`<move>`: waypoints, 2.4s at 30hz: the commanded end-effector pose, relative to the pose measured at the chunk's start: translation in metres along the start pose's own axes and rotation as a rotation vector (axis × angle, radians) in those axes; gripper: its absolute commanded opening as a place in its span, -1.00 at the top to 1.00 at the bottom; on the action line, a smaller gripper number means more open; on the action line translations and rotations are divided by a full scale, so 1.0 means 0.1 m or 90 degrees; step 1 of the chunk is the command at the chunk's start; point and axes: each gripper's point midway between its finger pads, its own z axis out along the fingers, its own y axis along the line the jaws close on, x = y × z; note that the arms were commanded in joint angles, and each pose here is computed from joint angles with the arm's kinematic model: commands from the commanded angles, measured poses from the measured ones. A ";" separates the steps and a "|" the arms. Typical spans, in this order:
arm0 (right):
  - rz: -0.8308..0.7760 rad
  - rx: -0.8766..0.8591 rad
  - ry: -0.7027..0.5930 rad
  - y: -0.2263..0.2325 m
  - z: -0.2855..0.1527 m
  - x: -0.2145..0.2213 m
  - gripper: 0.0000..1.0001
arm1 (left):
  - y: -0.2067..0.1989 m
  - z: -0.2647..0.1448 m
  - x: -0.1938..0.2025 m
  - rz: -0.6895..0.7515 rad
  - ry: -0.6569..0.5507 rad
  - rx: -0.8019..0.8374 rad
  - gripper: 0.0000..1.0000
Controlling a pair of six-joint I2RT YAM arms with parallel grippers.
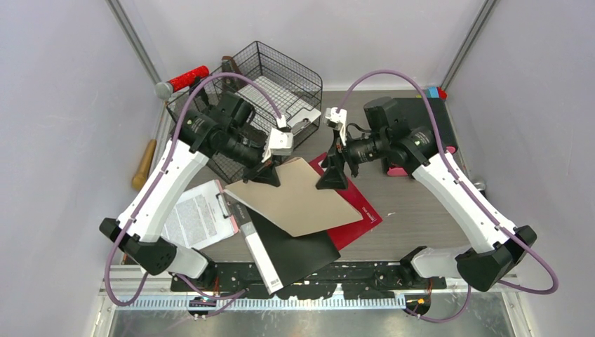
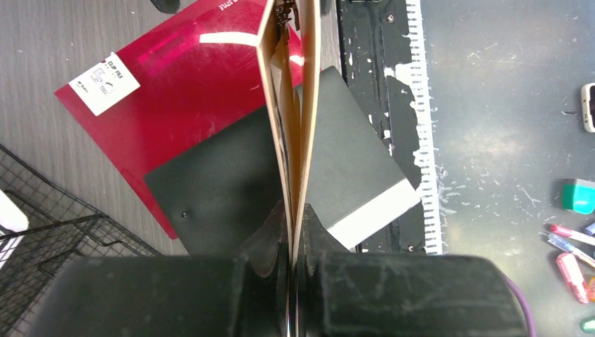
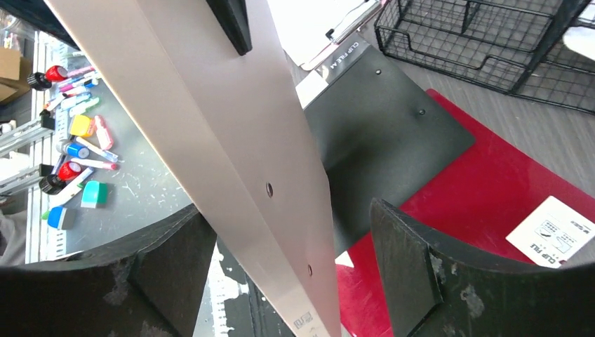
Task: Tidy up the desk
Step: Pick up the folder from the center of the board.
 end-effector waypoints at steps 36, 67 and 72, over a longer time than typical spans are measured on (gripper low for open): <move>-0.036 -0.064 0.029 0.11 0.24 0.23 0.99 | 0.04 0.05 -0.18 -0.012 -0.047 0.003 1.00; -0.011 0.192 -0.237 -0.74 0.17 -1.83 1.00 | 0.49 -1.72 0.22 -0.161 -0.148 -0.687 -0.99; -0.004 0.214 -0.333 -0.91 0.18 -2.33 1.00 | 0.53 -1.78 0.23 -0.184 -0.135 -0.699 -0.99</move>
